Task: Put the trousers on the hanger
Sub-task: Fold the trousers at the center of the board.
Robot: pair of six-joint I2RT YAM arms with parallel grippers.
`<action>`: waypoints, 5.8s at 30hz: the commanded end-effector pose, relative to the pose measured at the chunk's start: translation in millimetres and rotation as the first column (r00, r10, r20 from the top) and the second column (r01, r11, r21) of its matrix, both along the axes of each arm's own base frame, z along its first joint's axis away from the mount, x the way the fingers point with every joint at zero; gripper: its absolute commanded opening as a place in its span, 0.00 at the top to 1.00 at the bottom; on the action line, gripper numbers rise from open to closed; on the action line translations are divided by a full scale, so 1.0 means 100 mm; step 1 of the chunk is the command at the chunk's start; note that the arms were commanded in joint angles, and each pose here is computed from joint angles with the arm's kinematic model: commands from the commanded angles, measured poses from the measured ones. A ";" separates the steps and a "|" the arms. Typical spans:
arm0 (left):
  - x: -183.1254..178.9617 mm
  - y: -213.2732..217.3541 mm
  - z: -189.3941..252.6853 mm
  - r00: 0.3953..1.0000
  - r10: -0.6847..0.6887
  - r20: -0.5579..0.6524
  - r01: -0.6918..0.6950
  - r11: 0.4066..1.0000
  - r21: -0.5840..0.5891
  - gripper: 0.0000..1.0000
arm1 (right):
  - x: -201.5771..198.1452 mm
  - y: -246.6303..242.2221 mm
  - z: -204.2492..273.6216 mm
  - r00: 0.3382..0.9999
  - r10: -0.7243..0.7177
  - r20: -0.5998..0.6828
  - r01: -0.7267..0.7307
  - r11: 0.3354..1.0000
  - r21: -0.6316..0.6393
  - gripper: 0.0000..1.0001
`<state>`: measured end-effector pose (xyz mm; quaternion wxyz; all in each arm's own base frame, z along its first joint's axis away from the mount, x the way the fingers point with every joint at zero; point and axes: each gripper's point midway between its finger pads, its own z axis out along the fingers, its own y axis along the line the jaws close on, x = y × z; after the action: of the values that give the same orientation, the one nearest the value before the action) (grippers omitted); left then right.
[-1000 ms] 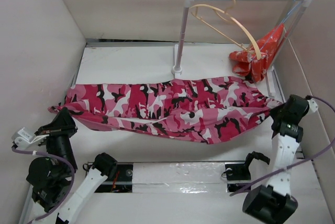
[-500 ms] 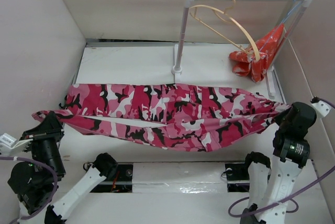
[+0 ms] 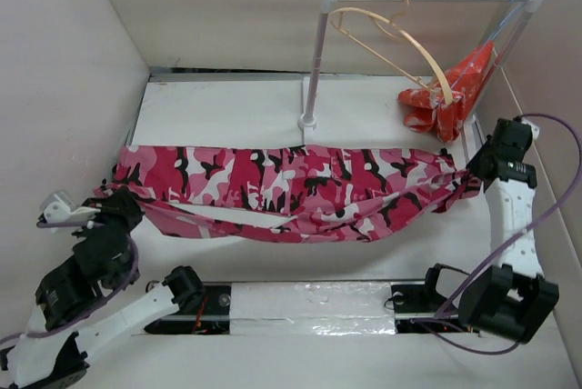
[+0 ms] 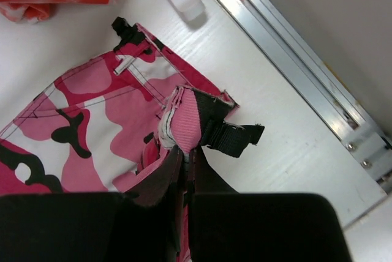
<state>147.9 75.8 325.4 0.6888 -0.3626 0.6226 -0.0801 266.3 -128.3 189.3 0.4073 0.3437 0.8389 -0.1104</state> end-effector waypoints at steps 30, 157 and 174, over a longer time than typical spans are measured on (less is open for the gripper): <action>0.85 0.98 -1.22 0.613 0.480 -0.627 -0.511 0.846 0.148 1.00 | 1.17 0.24 0.26 0.988 0.106 0.114 -0.102 0.994 -0.041 1.00; 1.30 -4.22 -1.35 0.784 -0.485 -0.387 0.574 0.804 0.157 0.67 | 1.05 0.31 -1.25 0.992 0.058 0.116 -0.082 0.975 0.209 0.49; 1.38 -3.68 -1.46 0.808 -0.482 -0.340 0.544 0.832 0.112 0.66 | 0.03 0.35 -1.21 0.994 -0.004 0.110 -0.013 0.988 0.152 0.96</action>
<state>286.8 -291.9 157.2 0.5585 -0.0986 0.8156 -0.1147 295.6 -82.9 71.2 0.4298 0.3691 0.8240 0.0074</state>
